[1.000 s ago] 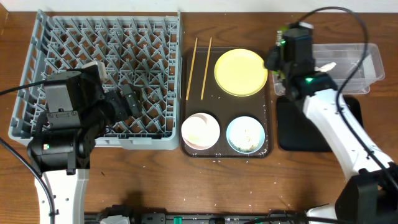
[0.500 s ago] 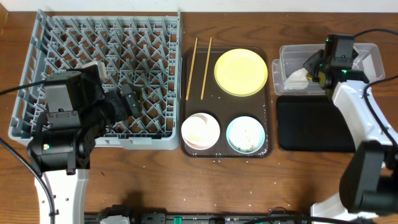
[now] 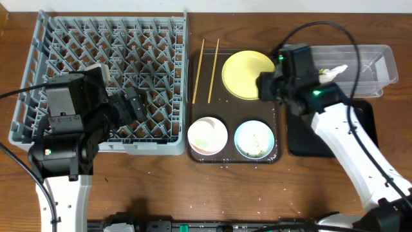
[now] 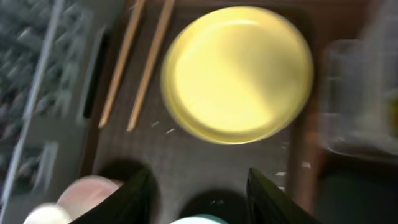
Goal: Sort waste into correct bins and load items into the dishwasher
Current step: 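Grasp the white bowl with the right gripper and lift it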
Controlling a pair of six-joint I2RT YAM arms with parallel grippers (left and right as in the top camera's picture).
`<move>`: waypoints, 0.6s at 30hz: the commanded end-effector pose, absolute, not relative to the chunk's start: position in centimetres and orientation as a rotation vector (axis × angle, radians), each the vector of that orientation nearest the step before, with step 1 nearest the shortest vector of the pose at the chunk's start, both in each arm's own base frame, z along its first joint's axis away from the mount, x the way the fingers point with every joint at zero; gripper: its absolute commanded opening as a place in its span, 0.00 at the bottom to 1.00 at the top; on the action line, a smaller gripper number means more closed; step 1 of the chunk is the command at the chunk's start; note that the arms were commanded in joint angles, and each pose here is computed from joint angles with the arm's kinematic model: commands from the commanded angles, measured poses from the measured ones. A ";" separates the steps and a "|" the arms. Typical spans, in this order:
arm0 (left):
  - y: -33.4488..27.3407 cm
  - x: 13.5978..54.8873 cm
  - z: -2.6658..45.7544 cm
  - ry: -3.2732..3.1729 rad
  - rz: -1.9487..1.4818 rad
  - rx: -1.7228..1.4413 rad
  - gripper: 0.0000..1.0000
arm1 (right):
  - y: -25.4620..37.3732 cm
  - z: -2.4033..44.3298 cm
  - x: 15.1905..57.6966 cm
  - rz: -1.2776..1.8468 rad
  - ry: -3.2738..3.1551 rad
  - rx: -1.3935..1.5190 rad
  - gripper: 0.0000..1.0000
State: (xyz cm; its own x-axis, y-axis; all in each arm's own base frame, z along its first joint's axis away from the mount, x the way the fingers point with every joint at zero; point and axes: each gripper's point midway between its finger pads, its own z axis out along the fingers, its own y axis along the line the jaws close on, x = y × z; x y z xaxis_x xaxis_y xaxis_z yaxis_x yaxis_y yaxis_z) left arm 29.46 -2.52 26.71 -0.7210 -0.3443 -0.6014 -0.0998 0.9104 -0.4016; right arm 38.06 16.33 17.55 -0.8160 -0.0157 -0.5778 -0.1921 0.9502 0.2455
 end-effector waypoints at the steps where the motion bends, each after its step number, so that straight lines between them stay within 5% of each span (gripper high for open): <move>1: -2.8 29.5 27.5 2.340 -0.461 -0.289 0.93 | 21.6 17.6 34.8 0.543 2.452 -0.594 0.51; 7: -2.8 29.5 27.5 2.340 -0.461 -0.289 0.93 | 26.3 16.8 29.9 0.610 2.421 -0.930 0.57; 18: -2.8 29.9 27.9 2.319 -0.463 -0.287 0.93 | 28.3 11.6 28.6 0.624 2.571 -0.969 0.56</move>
